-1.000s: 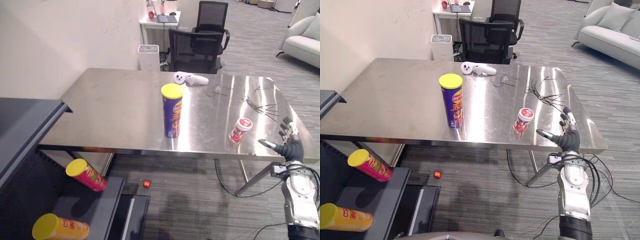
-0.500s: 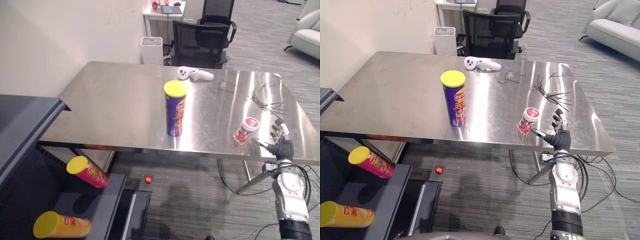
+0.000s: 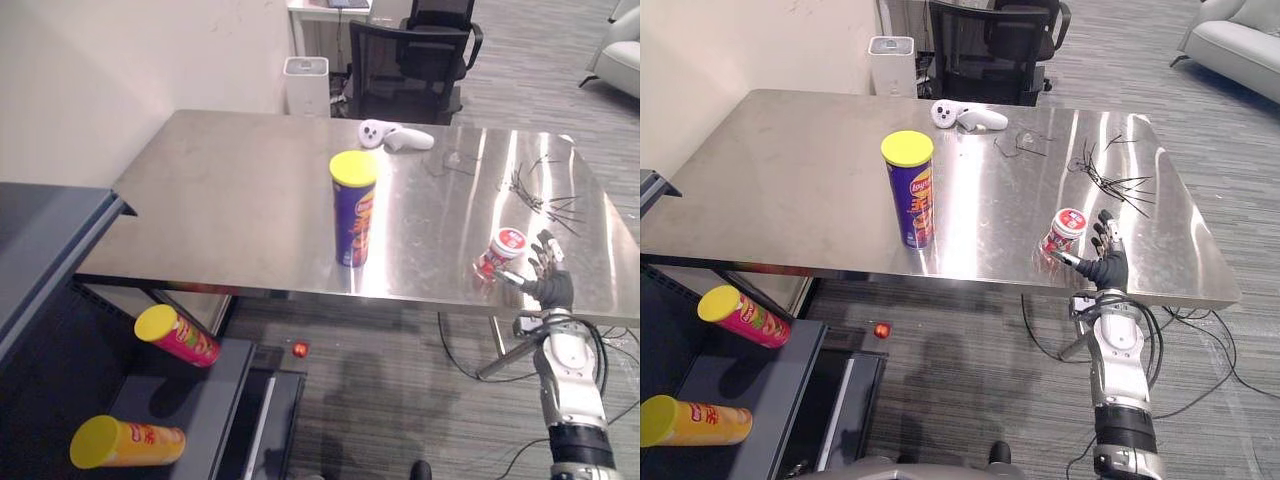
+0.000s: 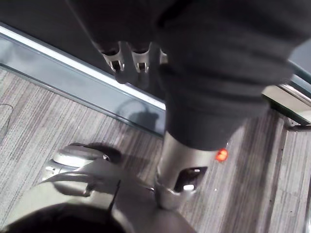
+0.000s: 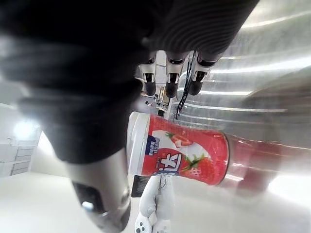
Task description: Put the gum and the chips on the shelf.
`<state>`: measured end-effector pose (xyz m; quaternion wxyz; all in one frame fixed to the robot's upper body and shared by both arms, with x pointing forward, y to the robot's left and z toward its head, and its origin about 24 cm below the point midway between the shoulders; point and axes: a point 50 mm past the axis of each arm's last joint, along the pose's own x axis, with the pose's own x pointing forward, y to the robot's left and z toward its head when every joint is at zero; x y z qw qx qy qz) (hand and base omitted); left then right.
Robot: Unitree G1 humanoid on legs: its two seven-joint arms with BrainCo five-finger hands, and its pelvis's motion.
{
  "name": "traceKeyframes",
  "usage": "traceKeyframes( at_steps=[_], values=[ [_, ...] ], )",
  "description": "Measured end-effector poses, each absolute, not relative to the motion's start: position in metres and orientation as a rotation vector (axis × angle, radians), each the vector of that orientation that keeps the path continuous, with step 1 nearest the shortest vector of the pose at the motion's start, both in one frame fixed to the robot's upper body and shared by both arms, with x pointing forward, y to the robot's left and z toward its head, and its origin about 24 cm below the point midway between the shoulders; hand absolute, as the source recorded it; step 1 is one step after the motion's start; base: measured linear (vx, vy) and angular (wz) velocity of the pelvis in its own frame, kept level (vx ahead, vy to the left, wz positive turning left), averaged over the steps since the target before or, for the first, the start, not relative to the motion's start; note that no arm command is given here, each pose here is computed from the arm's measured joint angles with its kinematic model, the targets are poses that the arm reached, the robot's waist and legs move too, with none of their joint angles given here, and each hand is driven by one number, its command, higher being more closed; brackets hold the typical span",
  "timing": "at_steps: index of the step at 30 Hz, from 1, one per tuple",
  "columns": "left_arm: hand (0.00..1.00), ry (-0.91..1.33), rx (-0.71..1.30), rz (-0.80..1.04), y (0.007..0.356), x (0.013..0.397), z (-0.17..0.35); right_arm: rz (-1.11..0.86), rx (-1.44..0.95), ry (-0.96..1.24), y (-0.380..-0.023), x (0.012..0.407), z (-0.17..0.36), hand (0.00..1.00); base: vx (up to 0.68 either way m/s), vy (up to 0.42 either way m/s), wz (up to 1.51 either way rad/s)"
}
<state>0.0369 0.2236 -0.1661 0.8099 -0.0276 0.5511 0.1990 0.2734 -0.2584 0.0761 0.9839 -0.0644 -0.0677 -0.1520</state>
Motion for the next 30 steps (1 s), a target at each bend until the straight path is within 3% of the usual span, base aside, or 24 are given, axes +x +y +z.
traceKeyframes(
  at_steps=[5,6,30],
  values=[
    [0.0,1.168,-0.045,0.419,0.224,0.04,-0.165,-0.312,-0.123,-0.148,-0.257,0.279,0.08,0.0,-0.01,-0.013,0.07],
    [0.0,1.169,-0.044,0.42,0.224,0.04,-0.165,-0.315,-0.122,-0.15,-0.257,0.279,0.08,1.0,-0.01,-0.033,0.14],
    [0.0,1.145,-0.035,0.434,0.224,0.045,-0.164,-0.313,-0.062,-0.217,-0.241,0.304,0.098,1.0,-0.01,-0.017,0.03]
  ],
)
